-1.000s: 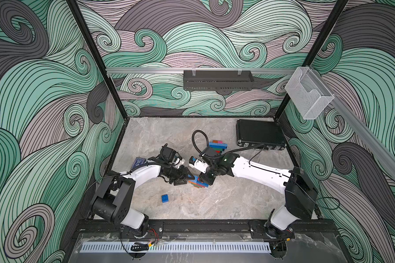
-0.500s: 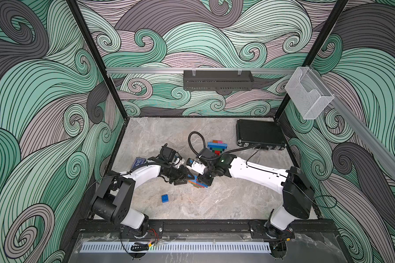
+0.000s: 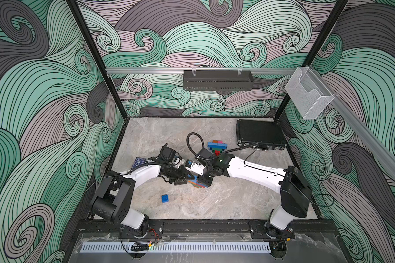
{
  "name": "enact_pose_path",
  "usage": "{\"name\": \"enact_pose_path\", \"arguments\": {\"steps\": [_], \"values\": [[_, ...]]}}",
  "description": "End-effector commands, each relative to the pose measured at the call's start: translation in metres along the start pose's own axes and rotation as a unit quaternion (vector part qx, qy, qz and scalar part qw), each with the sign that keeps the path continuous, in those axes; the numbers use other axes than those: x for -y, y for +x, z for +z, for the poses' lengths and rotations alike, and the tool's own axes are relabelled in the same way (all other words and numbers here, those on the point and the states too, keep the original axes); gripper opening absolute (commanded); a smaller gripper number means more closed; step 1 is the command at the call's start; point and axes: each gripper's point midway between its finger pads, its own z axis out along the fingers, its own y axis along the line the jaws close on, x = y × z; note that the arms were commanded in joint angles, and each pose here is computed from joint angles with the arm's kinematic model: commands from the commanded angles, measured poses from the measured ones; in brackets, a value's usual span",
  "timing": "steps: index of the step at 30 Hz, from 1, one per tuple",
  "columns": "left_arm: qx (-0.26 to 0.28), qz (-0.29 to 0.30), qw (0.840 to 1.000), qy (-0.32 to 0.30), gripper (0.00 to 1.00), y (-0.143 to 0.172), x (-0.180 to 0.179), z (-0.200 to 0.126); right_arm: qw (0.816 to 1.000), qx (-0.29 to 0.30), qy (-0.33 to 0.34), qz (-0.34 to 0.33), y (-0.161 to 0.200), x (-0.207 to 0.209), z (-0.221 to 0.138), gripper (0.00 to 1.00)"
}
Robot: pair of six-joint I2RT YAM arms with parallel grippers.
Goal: Assemble a heart with lego
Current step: Assemble the lego brick with the lego brick.
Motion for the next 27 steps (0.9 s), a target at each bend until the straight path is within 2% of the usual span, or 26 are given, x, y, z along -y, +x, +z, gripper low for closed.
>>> {"name": "enact_pose_path", "arguments": {"steps": [1, 3, 7, 16, 19, 23, 27], "values": [[-0.001, -0.010, 1.000, -0.027, 0.55, 0.003, -0.011, 0.003, 0.992, -0.128, 0.007, -0.016, 0.060, -0.007, 0.030, 0.30], [0.000, -0.010, 1.000, -0.024, 0.55, 0.003, -0.008, 0.002, 0.987, -0.154, 0.037, -0.029, 0.071, 0.000, 0.035, 0.30], [0.006, -0.012, 1.000, -0.015, 0.56, 0.002, -0.002, -0.002, 0.983, -0.178, 0.046, -0.028, 0.083, 0.003, 0.042, 0.30], [0.045, -0.020, 0.999, 0.013, 0.57, -0.004, 0.011, -0.030, 0.987, -0.155, 0.020, -0.020, 0.072, -0.004, 0.035, 0.30], [0.060, -0.031, 0.998, -0.002, 0.57, -0.003, 0.003, -0.042, 0.990, -0.141, 0.024, -0.014, 0.064, -0.002, 0.030, 0.30], [0.076, -0.057, 0.994, -0.055, 0.58, 0.005, -0.020, -0.056, 0.994, -0.110, 0.021, -0.008, 0.045, -0.003, 0.019, 0.32], [0.091, -0.076, 0.989, -0.086, 0.60, 0.009, -0.034, -0.065, 0.997, -0.081, 0.008, 0.000, 0.029, -0.007, 0.012, 0.38]]}}
